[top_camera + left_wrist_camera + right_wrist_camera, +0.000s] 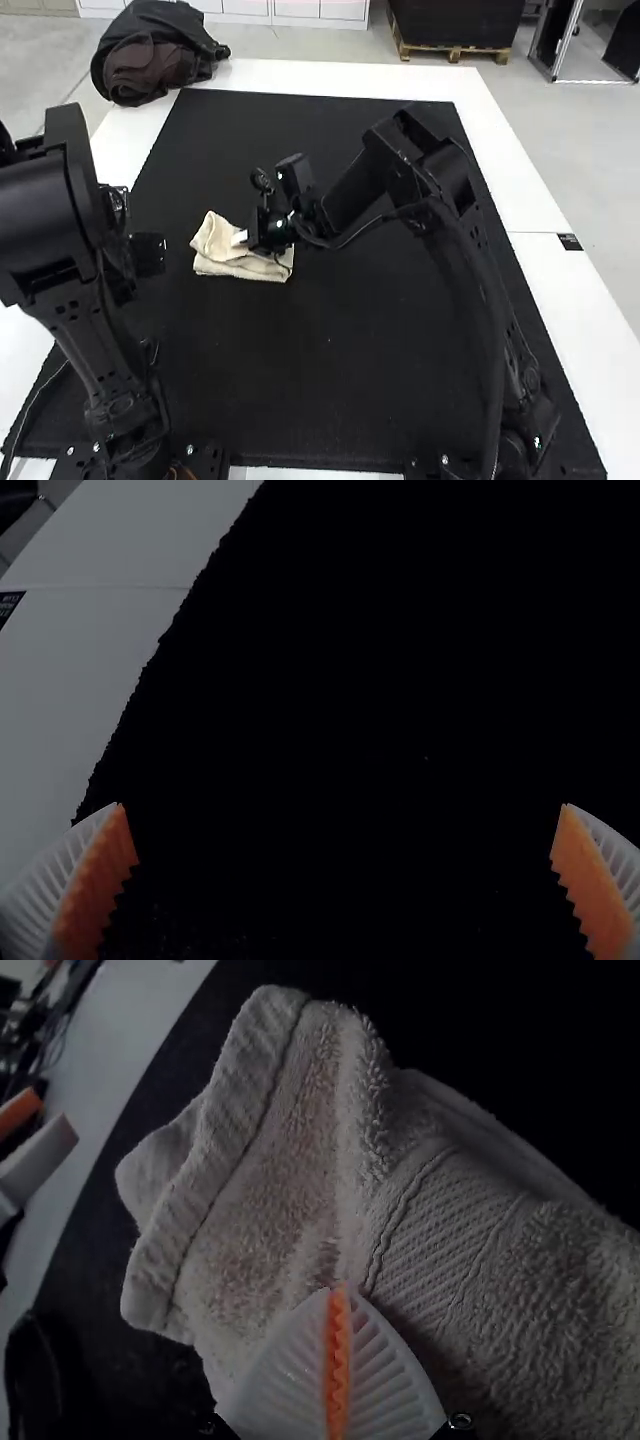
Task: Fold the towel.
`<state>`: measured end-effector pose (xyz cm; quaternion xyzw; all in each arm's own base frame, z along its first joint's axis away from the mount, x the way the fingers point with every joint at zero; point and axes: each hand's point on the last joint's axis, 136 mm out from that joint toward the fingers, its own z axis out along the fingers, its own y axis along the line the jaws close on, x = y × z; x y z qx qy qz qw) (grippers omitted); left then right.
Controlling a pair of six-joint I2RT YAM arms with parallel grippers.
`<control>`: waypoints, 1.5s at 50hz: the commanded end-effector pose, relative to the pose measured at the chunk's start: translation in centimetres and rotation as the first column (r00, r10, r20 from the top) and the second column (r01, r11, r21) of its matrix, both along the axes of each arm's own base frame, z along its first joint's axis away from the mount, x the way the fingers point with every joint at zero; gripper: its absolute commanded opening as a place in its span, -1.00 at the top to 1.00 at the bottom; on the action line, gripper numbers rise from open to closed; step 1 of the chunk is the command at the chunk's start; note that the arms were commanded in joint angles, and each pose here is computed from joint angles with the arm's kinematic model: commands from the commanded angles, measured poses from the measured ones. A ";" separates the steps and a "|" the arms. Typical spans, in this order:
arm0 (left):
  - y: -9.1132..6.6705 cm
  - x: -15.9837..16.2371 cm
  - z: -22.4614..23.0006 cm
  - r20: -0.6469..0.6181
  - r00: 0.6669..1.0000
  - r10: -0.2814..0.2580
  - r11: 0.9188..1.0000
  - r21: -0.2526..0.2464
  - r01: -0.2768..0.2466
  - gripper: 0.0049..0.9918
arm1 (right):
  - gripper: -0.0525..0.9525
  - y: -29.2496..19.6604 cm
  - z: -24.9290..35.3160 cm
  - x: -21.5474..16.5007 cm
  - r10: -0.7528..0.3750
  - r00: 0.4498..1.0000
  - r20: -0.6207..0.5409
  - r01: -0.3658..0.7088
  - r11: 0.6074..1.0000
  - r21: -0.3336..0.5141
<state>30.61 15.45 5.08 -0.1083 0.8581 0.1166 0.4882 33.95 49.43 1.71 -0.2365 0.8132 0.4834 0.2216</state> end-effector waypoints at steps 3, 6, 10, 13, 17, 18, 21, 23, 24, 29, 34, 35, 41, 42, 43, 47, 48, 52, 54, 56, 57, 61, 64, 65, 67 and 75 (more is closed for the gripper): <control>0.1 -0.1 0.5 0.018 1.000 0.000 1.000 0.008 0.000 -0.96 | 0.95 2.3 0.7 -1.5 0.034 0.999 0.001 -0.034 0.998 0.045; 0.1 -0.2 0.3 0.014 1.000 0.000 1.000 0.006 0.000 -0.96 | 0.95 2.6 0.4 -1.7 0.037 0.999 -0.002 -0.036 0.998 0.053; 0.2 -0.1 0.4 0.015 1.000 0.001 1.000 0.007 -0.001 -0.96 | 0.95 2.9 -0.2 -2.1 0.046 0.999 0.000 -0.046 0.998 0.054; 0.1 -0.2 0.2 0.012 1.000 0.000 1.000 0.004 0.000 -0.96 | 0.95 3.1 -0.7 -2.4 0.051 0.999 0.001 -0.050 0.997 0.055; 0.1 -0.2 0.3 0.012 1.000 0.000 1.000 0.004 0.000 -0.96 | 0.95 3.1 -0.9 -2.4 0.046 0.999 0.005 -0.046 0.998 0.052; 0.1 -0.2 0.3 0.012 1.000 0.001 1.000 0.004 -0.001 -0.96 | 0.95 3.1 -0.9 -2.4 0.046 0.999 0.005 -0.046 0.998 0.052; 0.1 -0.2 0.3 0.013 1.000 0.000 1.000 0.005 0.000 -0.96 | 0.95 3.0 -0.8 -2.0 0.041 0.999 0.007 -0.041 0.998 0.055; 0.1 -0.2 0.3 0.014 1.000 0.001 1.000 0.002 -0.001 -0.96 | 0.95 3.0 -0.3 -1.8 0.037 0.999 0.011 -0.038 0.997 0.062; 0.1 -0.1 0.4 0.016 1.000 0.000 1.000 0.004 0.000 -0.96 | 0.95 3.0 0.1 -1.6 0.035 0.999 0.015 -0.036 0.997 0.068; 0.1 -0.1 0.4 0.016 1.000 0.002 1.000 0.002 -0.002 -0.96 | 0.95 3.1 3.0 -0.8 0.015 1.000 0.021 -0.017 0.994 0.107; 0.1 -0.1 0.4 0.016 1.000 0.000 1.000 0.004 0.000 -0.96 | 0.95 3.3 6.0 -0.4 0.009 0.999 0.043 -0.015 0.990 0.141; 0.1 -0.1 0.4 0.016 1.000 0.000 1.000 0.004 0.000 -0.96 | 0.95 3.4 6.4 -0.3 0.009 0.999 0.047 -0.016 0.989 0.144; 0.0 0.0 0.5 0.019 1.000 -0.002 1.000 0.006 0.002 -0.96 | 0.95 3.8 8.2 0.0 0.010 0.998 0.062 -0.020 0.987 0.162; 0.0 0.0 0.5 0.019 1.000 -0.001 1.000 0.004 0.001 -0.96 | 0.95 3.8 8.3 0.0 0.008 0.998 0.063 -0.018 0.987 0.161; 0.0 0.0 0.5 0.021 1.000 -0.002 1.000 0.005 0.002 -0.96 | 0.95 3.9 8.5 0.1 0.008 0.998 0.064 -0.018 0.987 0.163; 0.1 0.0 0.5 0.021 1.000 -0.001 1.000 0.005 0.001 -0.96 | 0.95 4.3 9.1 0.2 0.011 0.998 0.067 -0.022 0.986 0.166; 0.1 0.0 0.5 0.021 1.000 -0.001 1.000 0.005 0.001 -0.96 | 0.95 4.3 9.2 0.2 0.011 0.998 0.069 -0.022 0.985 0.168; 0.0 0.0 0.5 0.019 1.000 -0.003 1.000 0.004 0.003 -0.96 | 0.95 4.6 9.5 0.2 0.014 0.997 0.073 -0.026 0.985 0.173; 0.0 0.0 0.5 0.020 1.000 -0.002 1.000 0.004 0.002 -0.96 | 0.95 4.8 9.4 0.2 0.015 0.997 0.073 -0.027 0.985 0.173; 0.0 0.0 0.5 0.020 1.000 -0.002 1.000 0.004 0.002 -0.96 | 0.95 4.8 9.0 0.3 0.016 0.997 0.071 -0.028 0.985 0.169; 0.0 -0.1 0.4 0.017 1.000 -0.002 1.000 0.002 0.002 -0.96 | 0.95 4.9 8.8 0.3 0.016 0.997 0.070 -0.027 0.985 0.168; -0.1 -0.1 0.4 0.018 1.000 -0.003 1.000 0.001 0.003 -0.96 | 0.95 5.1 8.2 0.5 0.016 0.998 0.068 -0.027 0.986 0.166; -0.1 -0.1 0.3 0.017 1.000 -0.004 1.000 -0.002 0.004 -0.96 | 0.95 5.5 8.1 0.7 0.017 0.997 0.071 -0.029 0.985 0.169; -0.1 -0.1 0.3 0.018 1.000 -0.005 1.000 -0.002 0.005 -0.96 | 0.95 5.5 7.9 0.8 0.016 0.997 0.070 -0.027 0.985 0.168; -0.1 0.0 0.5 0.021 1.000 -0.008 1.000 -0.002 0.008 -0.96 | 0.95 5.7 7.8 0.9 0.017 0.997 0.071 -0.029 0.985 0.169; -0.1 0.1 0.5 0.024 1.000 -0.008 1.000 0.000 0.008 -0.96 | 0.95 6.3 6.9 1.3 0.019 0.997 0.069 -0.030 0.986 0.167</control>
